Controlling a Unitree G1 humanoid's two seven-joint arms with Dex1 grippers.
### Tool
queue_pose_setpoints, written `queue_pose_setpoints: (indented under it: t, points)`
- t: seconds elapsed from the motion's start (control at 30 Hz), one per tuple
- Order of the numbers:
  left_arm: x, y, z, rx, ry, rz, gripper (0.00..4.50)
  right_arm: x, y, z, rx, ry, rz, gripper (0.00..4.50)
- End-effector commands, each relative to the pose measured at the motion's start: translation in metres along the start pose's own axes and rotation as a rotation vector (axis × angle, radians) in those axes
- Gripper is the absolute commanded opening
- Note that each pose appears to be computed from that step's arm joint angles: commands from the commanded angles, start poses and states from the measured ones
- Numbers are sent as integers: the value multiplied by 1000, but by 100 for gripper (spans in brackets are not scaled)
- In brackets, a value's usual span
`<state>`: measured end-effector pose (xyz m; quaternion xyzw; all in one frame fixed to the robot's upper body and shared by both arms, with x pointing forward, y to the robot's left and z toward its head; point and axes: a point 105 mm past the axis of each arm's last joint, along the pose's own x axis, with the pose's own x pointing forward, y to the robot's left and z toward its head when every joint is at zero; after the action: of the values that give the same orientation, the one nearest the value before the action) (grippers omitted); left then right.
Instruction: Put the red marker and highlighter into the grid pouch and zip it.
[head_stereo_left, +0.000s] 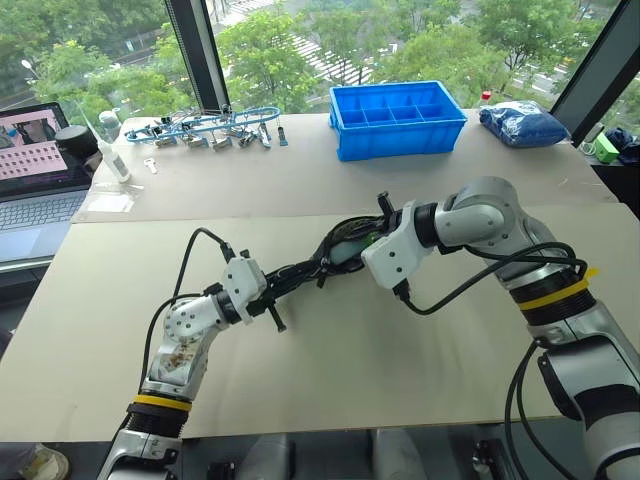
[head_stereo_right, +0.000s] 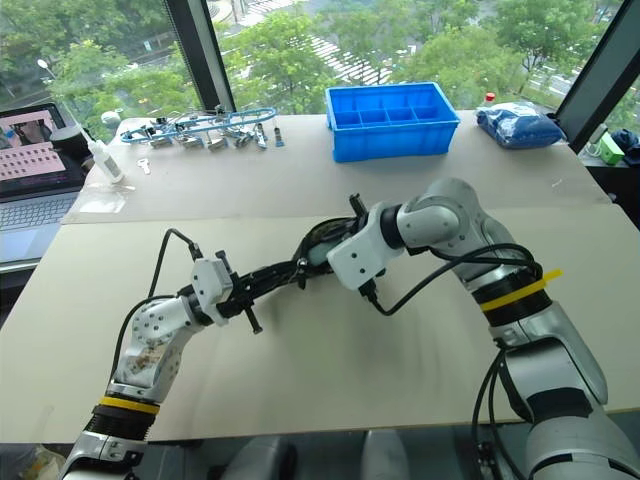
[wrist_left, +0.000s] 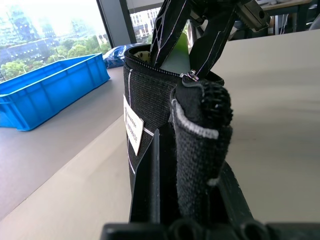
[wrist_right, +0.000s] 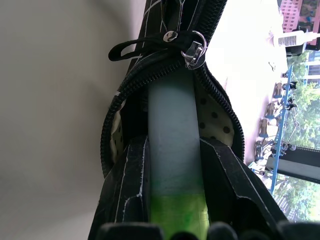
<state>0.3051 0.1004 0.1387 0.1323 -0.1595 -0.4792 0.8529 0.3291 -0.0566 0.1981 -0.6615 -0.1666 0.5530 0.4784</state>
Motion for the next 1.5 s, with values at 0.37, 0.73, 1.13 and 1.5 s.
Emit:
queue_pose_setpoints:
  t: [0.37, 0.73, 1.13, 1.5]
  points:
    - [9, 5, 20, 49, -67, 0, 1, -33, -39, -27, 19, 76, -206, 448]
    - [8, 5, 19, 44, -67, 0, 1, -119, -25, -23, 748, -110, -233, 448]
    - [8, 7, 19, 45, -69, -9, 1, -75, 32, 16, 1174, -279, -149, 448]
    - [7, 4, 19, 44, -65, -17, 1, -87, 26, -57, 1265, -15, -430, 448]
